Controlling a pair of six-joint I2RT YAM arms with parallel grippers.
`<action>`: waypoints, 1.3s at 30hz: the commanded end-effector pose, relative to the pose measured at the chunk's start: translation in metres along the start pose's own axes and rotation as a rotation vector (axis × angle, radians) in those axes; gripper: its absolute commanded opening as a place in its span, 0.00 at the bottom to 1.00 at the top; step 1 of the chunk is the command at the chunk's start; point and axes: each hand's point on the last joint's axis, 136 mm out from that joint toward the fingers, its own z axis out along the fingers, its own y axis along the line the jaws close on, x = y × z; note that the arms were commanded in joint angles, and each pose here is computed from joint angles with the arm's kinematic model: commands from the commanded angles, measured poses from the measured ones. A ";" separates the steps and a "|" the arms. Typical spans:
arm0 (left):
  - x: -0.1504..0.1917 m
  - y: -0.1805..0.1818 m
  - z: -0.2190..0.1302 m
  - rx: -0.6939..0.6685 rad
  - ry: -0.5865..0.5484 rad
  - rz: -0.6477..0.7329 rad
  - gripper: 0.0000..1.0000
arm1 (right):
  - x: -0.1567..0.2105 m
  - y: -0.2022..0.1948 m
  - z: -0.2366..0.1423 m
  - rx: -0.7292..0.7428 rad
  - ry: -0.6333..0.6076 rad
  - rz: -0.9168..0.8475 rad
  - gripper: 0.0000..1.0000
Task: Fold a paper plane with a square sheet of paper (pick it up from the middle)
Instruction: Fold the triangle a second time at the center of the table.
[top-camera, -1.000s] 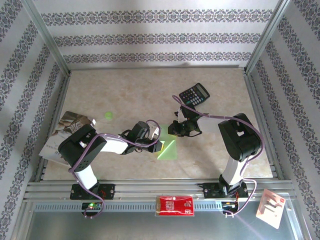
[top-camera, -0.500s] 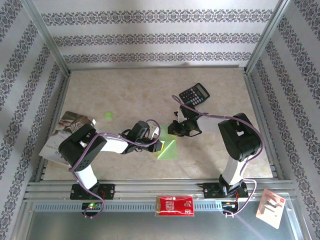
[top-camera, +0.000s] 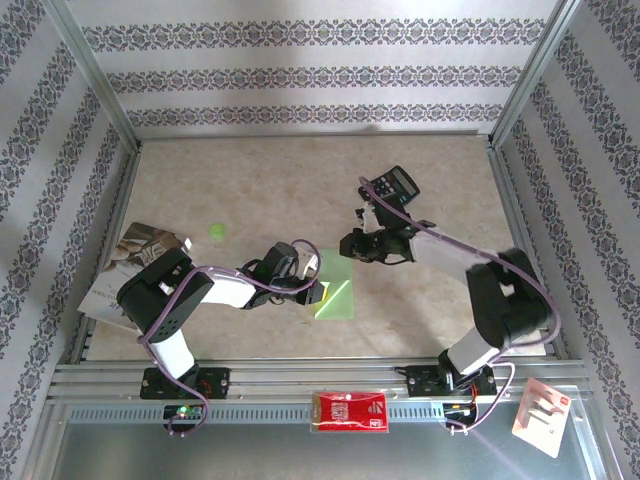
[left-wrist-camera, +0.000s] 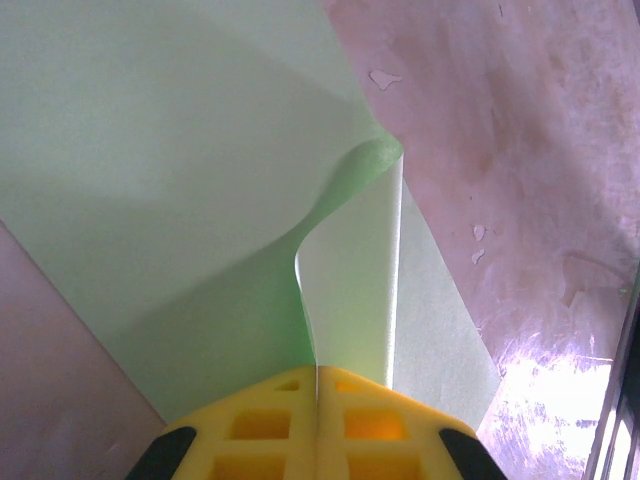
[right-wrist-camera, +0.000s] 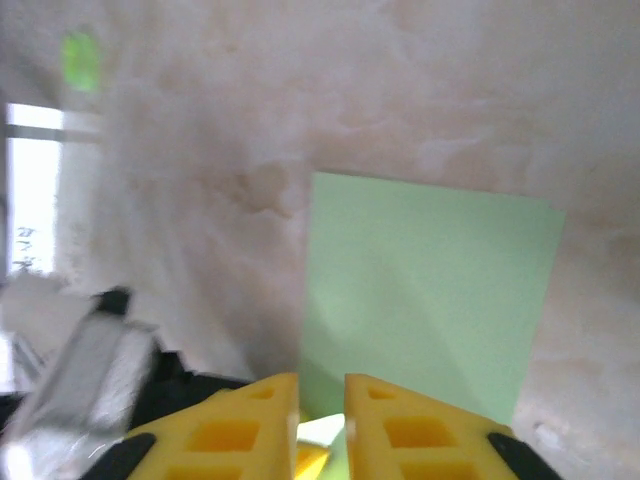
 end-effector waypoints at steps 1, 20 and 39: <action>0.035 0.039 0.003 -0.127 0.083 -0.071 0.00 | 0.032 0.000 -0.003 -0.054 0.006 0.098 0.14; 0.038 0.040 0.003 -0.131 0.093 -0.074 0.00 | 0.120 0.022 0.038 -0.098 -0.078 0.151 0.00; 0.039 0.040 0.003 -0.129 0.100 -0.074 0.00 | 0.133 0.026 0.069 -0.106 -0.024 0.151 0.00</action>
